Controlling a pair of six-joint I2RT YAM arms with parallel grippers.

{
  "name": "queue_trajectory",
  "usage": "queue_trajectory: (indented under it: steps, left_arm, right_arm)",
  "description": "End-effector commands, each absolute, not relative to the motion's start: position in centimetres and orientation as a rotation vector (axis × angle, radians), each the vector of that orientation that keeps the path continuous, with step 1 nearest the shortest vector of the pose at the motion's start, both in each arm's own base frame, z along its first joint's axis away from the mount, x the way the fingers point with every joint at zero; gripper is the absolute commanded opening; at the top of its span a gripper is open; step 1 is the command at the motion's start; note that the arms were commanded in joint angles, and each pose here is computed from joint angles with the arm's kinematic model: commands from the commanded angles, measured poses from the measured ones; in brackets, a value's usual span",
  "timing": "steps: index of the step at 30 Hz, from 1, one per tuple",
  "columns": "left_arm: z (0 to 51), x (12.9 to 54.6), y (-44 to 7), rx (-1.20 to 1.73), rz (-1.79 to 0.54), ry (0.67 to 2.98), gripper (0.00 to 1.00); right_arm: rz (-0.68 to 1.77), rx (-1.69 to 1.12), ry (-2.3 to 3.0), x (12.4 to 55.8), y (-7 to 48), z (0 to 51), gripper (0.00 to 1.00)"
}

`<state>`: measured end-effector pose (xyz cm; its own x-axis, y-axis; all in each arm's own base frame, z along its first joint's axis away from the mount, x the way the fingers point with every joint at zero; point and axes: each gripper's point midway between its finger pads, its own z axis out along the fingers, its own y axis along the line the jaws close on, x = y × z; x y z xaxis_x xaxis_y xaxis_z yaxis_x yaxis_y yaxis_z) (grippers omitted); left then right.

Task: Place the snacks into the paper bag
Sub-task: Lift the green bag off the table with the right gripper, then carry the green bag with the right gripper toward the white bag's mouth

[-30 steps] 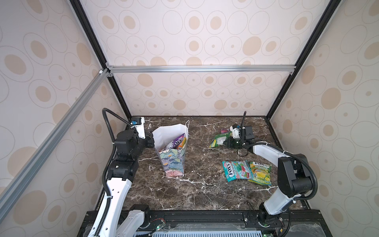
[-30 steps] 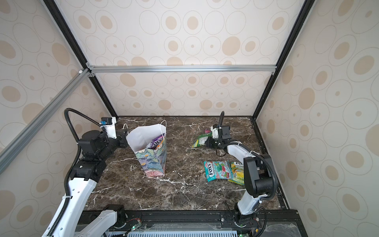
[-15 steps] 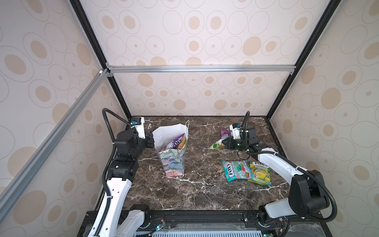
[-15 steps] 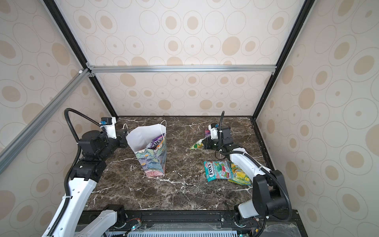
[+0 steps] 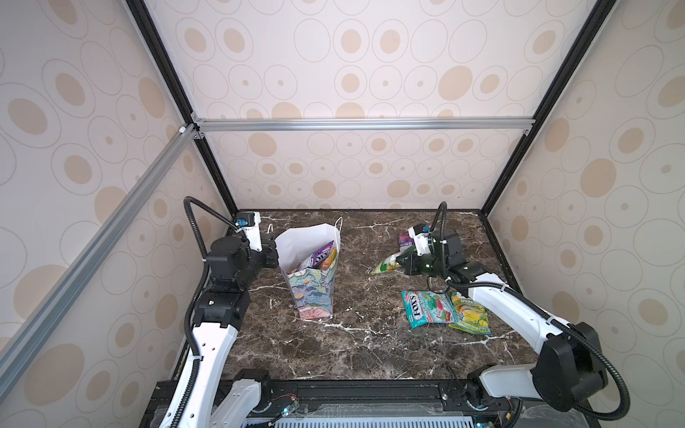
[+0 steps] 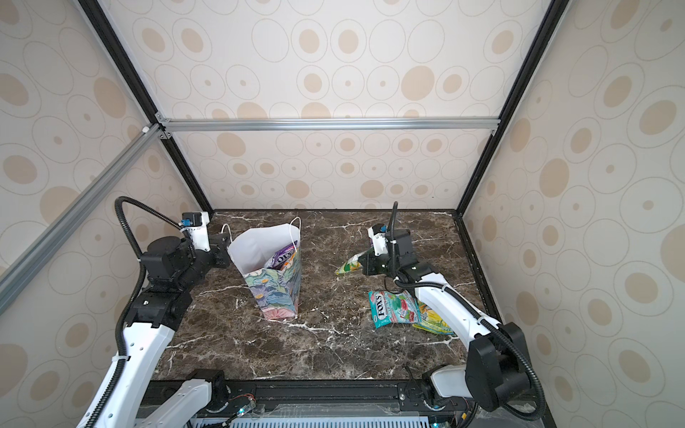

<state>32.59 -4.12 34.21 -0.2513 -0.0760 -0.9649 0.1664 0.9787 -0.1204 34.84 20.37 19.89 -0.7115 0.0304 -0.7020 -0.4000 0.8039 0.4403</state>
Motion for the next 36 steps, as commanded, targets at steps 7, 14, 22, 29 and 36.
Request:
queue_trajectory:
  steps: [7,14,22,29,36]
  left_arm:
    - [35.6,32.4,-4.1,0.064,-0.233,1.766,0.04]
    - [35.6,32.3,-4.1,0.066,-0.233,1.767,0.03]
    - [35.6,32.4,-4.1,0.068,-0.237,1.768,0.03]
    - [35.7,32.3,-4.2,0.068,-0.240,1.763,0.03]
    - [35.7,32.3,-4.2,0.069,-0.241,1.764,0.03]
  right_arm:
    - [0.747,-0.359,2.125,34.1,21.4,25.1,0.00]
    - [0.716,-0.337,2.099,33.9,21.4,26.9,0.00]
    - [0.718,-0.394,2.058,32.7,22.5,29.5,0.00]
    - [0.707,-0.473,1.984,31.1,23.4,33.1,0.00]
    - [0.735,-0.520,1.924,29.9,24.3,35.9,0.00]
